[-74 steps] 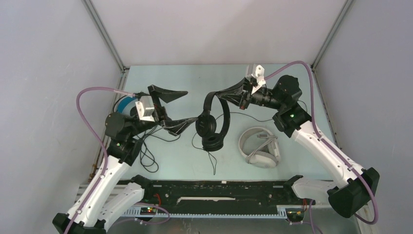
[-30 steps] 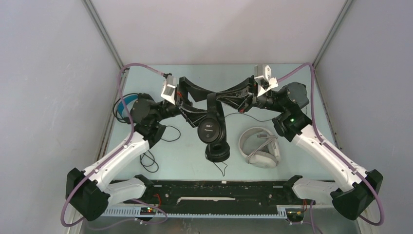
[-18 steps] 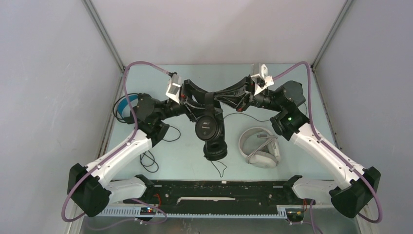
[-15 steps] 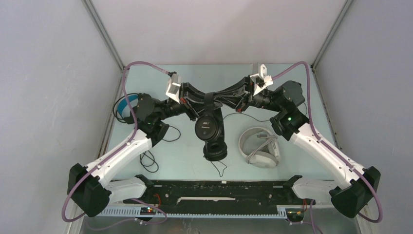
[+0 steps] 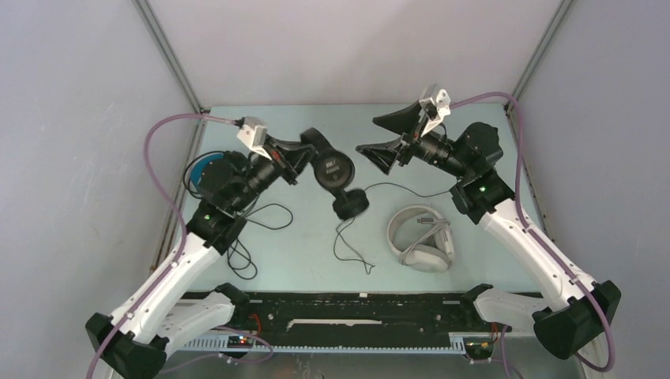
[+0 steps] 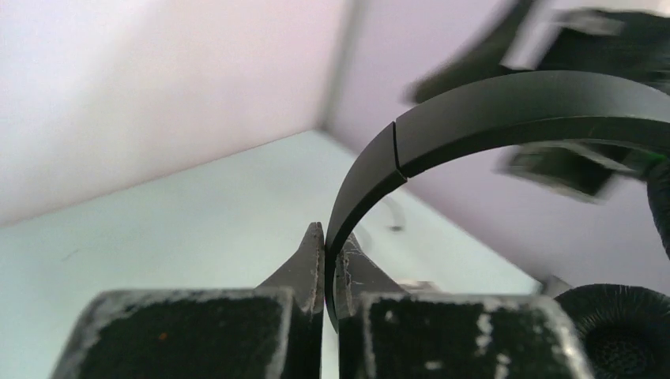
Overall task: Wrap the headphones
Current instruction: Wrap the headphones cable around the headphones.
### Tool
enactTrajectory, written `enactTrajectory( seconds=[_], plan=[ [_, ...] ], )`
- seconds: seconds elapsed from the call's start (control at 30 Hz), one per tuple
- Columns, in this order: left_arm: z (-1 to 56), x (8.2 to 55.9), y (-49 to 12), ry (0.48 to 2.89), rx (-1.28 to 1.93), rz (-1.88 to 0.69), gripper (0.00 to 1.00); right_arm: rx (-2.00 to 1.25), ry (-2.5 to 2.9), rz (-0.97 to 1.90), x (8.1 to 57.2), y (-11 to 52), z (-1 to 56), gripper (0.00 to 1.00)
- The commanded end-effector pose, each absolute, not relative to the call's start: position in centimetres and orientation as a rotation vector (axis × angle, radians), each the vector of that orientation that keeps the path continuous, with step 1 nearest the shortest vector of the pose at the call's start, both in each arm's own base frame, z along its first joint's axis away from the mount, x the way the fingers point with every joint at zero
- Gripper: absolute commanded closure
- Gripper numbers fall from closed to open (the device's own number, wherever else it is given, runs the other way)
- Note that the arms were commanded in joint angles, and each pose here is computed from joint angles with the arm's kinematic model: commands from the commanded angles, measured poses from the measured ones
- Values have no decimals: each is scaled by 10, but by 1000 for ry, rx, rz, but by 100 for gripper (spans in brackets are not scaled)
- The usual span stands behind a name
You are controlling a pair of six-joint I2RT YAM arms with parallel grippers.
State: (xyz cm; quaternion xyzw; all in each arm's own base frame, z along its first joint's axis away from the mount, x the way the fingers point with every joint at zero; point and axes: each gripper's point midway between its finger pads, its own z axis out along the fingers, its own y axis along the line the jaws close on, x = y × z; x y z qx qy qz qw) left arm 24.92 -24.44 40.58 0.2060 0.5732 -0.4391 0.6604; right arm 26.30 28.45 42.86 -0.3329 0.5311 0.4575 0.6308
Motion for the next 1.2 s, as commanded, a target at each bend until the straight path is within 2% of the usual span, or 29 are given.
enactTrajectory(
  seconds=[0.0,0.13,0.23,0.37,0.6,0.93,1.07,1.17],
  plan=[
    [387,304,-152,1522,112,-527,100,-691,1239,975,268,265,432,14],
    [393,319,-95,1603,-64,-302,100,-731,1226,1025,251,265,424,16],
    [397,323,-75,1664,-120,-243,100,-795,1232,1059,234,276,405,18],
    [408,317,-80,1701,-90,-282,100,-880,1241,1053,223,301,380,18],
    [421,303,-88,1740,-56,-340,100,-956,1226,921,245,324,352,16],
    [435,286,-99,1750,-3,-424,100,-1138,1161,909,245,351,302,15],
    [442,285,-101,1758,-3,-436,100,-1136,1203,927,247,356,282,21],
    [448,281,-110,1753,34,-493,100,-1093,1235,932,250,354,269,31]
  ],
)
